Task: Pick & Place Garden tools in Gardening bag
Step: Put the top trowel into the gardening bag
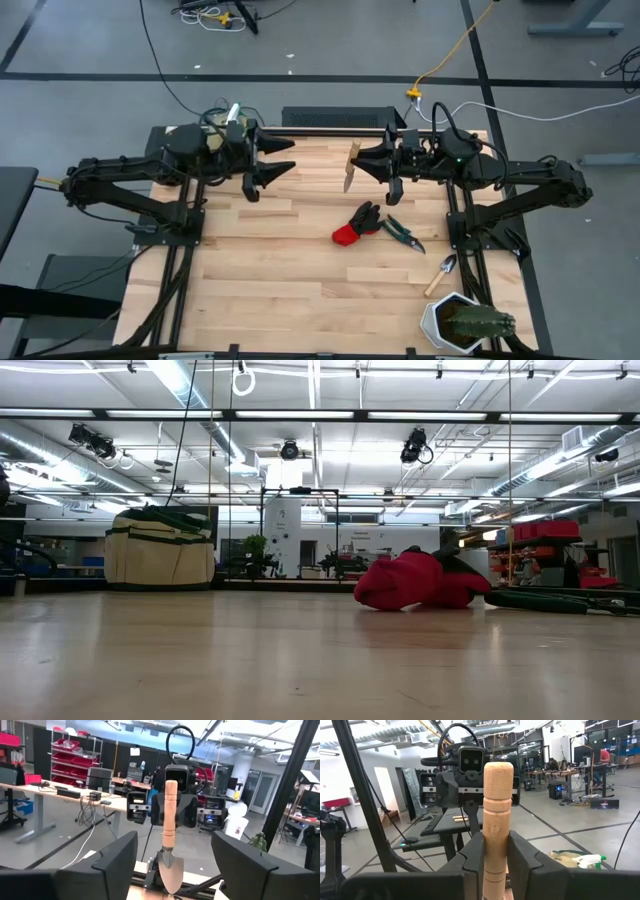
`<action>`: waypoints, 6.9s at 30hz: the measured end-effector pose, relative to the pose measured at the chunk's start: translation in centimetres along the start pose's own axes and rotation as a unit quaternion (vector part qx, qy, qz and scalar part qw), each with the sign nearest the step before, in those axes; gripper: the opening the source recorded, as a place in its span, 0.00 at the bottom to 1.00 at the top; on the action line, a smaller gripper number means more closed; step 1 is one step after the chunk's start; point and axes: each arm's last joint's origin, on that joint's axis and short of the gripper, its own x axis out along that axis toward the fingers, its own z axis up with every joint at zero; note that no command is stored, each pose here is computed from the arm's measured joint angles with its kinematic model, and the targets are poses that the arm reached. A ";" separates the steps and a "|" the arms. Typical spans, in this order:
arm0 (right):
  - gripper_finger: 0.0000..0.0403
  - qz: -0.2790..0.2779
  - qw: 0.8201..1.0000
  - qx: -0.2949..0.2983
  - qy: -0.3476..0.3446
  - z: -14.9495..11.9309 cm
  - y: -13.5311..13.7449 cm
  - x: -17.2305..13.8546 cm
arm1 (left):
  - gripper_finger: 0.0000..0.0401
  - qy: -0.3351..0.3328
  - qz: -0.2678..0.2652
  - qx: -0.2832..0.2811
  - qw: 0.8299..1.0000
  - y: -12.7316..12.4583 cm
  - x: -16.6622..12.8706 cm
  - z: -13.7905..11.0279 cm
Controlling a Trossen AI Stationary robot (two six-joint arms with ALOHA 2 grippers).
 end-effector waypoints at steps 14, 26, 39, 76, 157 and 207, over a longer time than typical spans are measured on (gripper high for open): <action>0.14 -0.002 1.000 0.002 0.011 -0.2 0.0 0.0 | 0.65 0.003 -0.014 0.003 1.000 1.1 2.8 1.3; 0.14 -0.004 1.000 0.002 0.017 -0.3 -0.1 0.0 | 0.65 0.021 -0.043 -0.005 0.999 1.6 6.6 1.1; 0.14 -0.004 1.000 -0.001 0.021 -0.4 -0.1 0.0 | 0.65 0.042 -0.057 -0.006 0.997 1.8 10.3 -0.1; 0.14 -0.026 0.999 -0.002 0.047 -0.9 -0.3 -0.1 | 0.65 0.030 -0.070 -0.018 0.997 2.2 12.5 -1.6; 0.42 -0.034 0.999 0.011 0.034 -0.3 -0.2 -0.8 | 0.19 0.046 -0.088 -0.002 0.995 2.1 12.1 -1.6; 0.00 -0.066 0.994 -0.074 0.052 0.6 -0.2 -3.1 | 0.19 0.047 0.005 0.023 0.999 4.4 4.0 4.9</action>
